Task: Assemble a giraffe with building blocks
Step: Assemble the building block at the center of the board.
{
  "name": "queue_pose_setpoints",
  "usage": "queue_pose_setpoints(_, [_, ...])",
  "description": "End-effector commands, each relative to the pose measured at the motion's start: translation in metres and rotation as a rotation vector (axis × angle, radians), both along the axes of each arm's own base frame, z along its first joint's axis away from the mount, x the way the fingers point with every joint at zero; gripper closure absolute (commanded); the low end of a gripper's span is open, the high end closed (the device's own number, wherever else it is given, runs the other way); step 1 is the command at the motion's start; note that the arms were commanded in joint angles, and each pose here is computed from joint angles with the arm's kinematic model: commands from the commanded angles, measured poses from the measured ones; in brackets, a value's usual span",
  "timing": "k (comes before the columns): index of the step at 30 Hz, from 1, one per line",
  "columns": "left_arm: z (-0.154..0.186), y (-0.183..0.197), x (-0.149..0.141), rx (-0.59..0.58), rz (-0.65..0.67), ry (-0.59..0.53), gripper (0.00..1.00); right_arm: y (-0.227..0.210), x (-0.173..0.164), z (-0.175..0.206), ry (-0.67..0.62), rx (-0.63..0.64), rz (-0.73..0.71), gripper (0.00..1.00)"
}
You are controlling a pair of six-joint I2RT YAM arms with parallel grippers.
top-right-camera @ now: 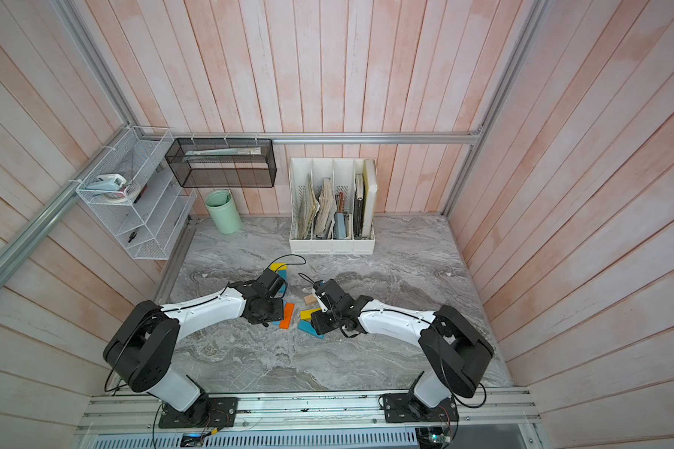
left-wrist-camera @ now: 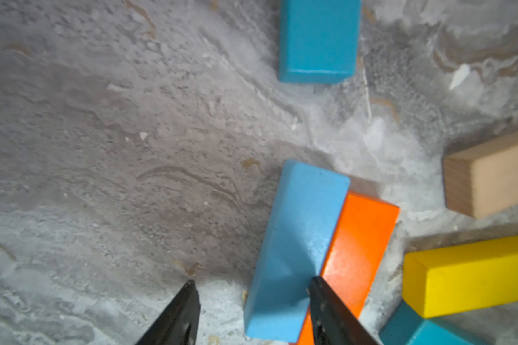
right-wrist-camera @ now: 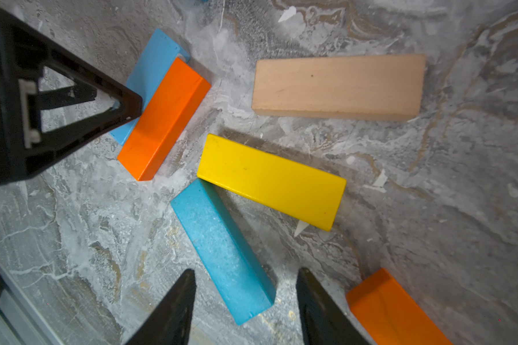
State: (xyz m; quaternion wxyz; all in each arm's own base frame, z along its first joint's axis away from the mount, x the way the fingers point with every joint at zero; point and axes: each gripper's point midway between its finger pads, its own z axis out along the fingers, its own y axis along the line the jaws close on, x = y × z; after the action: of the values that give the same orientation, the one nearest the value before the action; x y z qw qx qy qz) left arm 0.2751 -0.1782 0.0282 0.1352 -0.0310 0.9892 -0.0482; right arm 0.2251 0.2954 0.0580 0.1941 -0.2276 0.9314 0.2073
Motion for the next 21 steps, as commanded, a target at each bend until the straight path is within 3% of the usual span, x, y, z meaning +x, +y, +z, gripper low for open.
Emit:
queue_pose_setpoints(1, [-0.004, -0.007, -0.003, 0.037, -0.045, 0.021, 0.38, -0.002, 0.000, 0.004, -0.003, 0.023, -0.014, 0.43])
queue_pose_setpoints(13, [-0.009, -0.006, -0.001, 0.089, -0.036, 0.011, 0.38, -0.003, -0.002, 0.001, 0.000, 0.026, -0.016, 0.43])
queue_pose_setpoints(21, [-0.002, -0.017, 0.006, 0.043, -0.008, 0.013, 0.50, -0.002, -0.001, 0.003, 0.000, 0.034, -0.016, 0.44])
